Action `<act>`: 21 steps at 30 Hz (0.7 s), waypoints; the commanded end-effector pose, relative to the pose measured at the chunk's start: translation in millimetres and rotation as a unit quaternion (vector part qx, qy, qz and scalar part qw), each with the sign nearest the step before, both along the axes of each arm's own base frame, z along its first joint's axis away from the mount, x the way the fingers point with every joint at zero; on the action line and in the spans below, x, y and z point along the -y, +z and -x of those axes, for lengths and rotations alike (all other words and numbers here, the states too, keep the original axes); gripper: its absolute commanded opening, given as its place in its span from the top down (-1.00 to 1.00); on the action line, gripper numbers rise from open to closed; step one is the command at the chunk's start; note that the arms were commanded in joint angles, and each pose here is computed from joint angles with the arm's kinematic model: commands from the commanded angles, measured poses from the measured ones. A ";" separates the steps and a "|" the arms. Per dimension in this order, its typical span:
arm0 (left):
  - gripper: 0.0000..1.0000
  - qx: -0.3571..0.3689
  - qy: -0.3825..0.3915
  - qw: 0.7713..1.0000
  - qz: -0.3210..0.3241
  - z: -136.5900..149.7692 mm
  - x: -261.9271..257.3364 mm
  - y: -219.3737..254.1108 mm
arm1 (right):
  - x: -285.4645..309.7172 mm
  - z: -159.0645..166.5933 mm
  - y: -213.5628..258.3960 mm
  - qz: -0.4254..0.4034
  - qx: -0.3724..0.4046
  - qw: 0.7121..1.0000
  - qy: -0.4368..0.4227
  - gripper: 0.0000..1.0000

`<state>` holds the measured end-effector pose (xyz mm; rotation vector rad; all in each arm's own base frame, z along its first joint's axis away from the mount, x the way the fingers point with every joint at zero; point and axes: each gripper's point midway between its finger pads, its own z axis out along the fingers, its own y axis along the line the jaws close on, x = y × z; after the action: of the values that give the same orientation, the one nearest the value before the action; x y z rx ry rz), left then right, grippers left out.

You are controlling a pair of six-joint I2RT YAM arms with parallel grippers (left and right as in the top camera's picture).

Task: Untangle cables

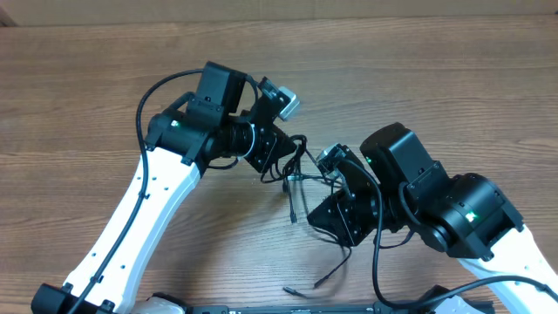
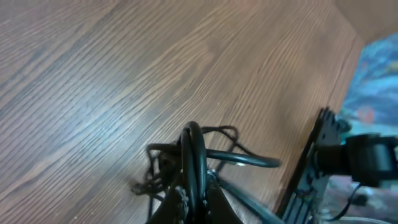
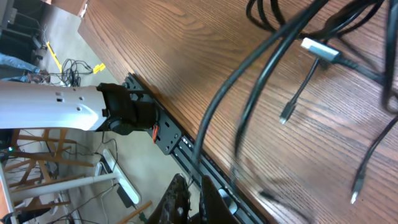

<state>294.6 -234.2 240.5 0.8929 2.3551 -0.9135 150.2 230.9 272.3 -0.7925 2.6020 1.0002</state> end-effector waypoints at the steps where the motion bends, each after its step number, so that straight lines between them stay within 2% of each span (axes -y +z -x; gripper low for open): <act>1: 0.92 0.014 -0.004 0.998 0.058 11.9 6.9 42.4 | -1.4 0.5 -18.1 0.019 -0.023 1.000 0.003 0.89; 7: 0.92 0.048 0.001 0.996 0.078 18.8 4.0 78.5 | -4.5 -8.3 -47.9 0.051 -0.049 0.997 -0.002 0.91; 12: 0.92 0.071 0.025 0.996 0.052 25.4 -12.3 88.6 | 14.3 -41.0 -52.4 0.104 0.017 0.991 -0.080 0.77; 14: 0.92 0.070 0.047 0.996 0.025 28.9 -23.6 84.1 | 12.6 -49.5 -39.9 0.084 0.051 0.991 -0.090 0.49; 18: 0.92 0.053 0.040 0.997 0.025 43.0 -26.5 83.9 | 8.5 -60.1 -17.1 0.047 0.102 0.988 -0.102 -0.15; 21: 0.92 0.055 0.029 0.998 0.018 49.7 -28.8 82.9 | 8.6 -65.7 -5.2 0.032 0.128 0.985 -0.112 -0.40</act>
<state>248.7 -208.7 308.1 0.8179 2.3030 -0.8749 211.0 228.2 254.7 -0.6115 2.5016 0.7419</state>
